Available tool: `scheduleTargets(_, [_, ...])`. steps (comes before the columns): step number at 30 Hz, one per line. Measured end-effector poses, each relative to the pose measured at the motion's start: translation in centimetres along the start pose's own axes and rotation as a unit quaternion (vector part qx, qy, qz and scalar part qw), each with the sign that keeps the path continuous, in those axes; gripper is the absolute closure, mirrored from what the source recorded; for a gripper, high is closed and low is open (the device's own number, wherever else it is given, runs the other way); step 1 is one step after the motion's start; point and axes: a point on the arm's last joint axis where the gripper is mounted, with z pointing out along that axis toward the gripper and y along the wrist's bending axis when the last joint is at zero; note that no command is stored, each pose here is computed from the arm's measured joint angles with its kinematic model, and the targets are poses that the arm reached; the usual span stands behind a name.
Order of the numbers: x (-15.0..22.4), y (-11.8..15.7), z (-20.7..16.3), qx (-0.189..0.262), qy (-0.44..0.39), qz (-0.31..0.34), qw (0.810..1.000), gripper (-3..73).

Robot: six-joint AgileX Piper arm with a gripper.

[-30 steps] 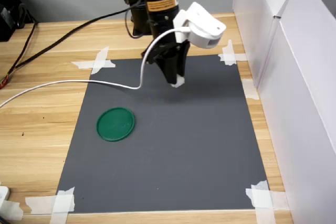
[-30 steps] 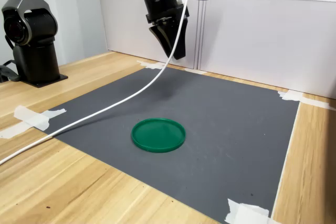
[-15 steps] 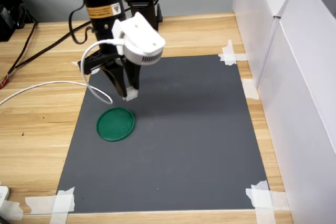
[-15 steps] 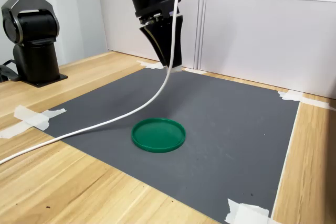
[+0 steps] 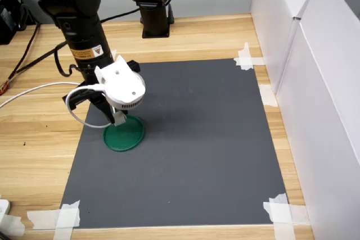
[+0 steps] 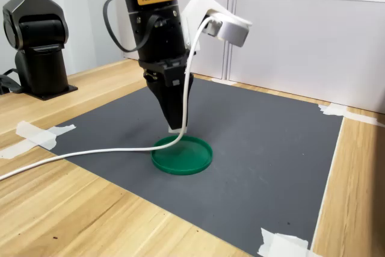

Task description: Grasp a white terminal and put it in the green lid.

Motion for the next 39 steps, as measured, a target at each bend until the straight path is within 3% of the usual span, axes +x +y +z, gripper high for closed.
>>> scheduleTargets(11, [0.0,-0.5,1.5,0.007,0.001,-0.011,1.000,40.6])
scheduleTargets(19, [-0.1,-0.5,1.6,0.008,0.000,-0.010,1.000,27.9])
scheduleTargets(23, [-0.1,-0.6,1.6,0.010,-0.001,-0.009,1.000,25.3])
scheduleTargets(27, [-0.4,-0.7,0.8,0.026,-0.017,-0.001,1.000,25.0])
scheduleTargets(31, [-1.0,-0.8,-2.1,0.072,-0.059,0.006,0.996,24.9])
scheduleTargets(35, [-1.5,-0.4,-6.5,0.127,-0.111,0.010,0.986,31.1])
scheduleTargets(39, [-2.6,1.9,-10.3,0.163,-0.160,-0.002,0.974,47.1])
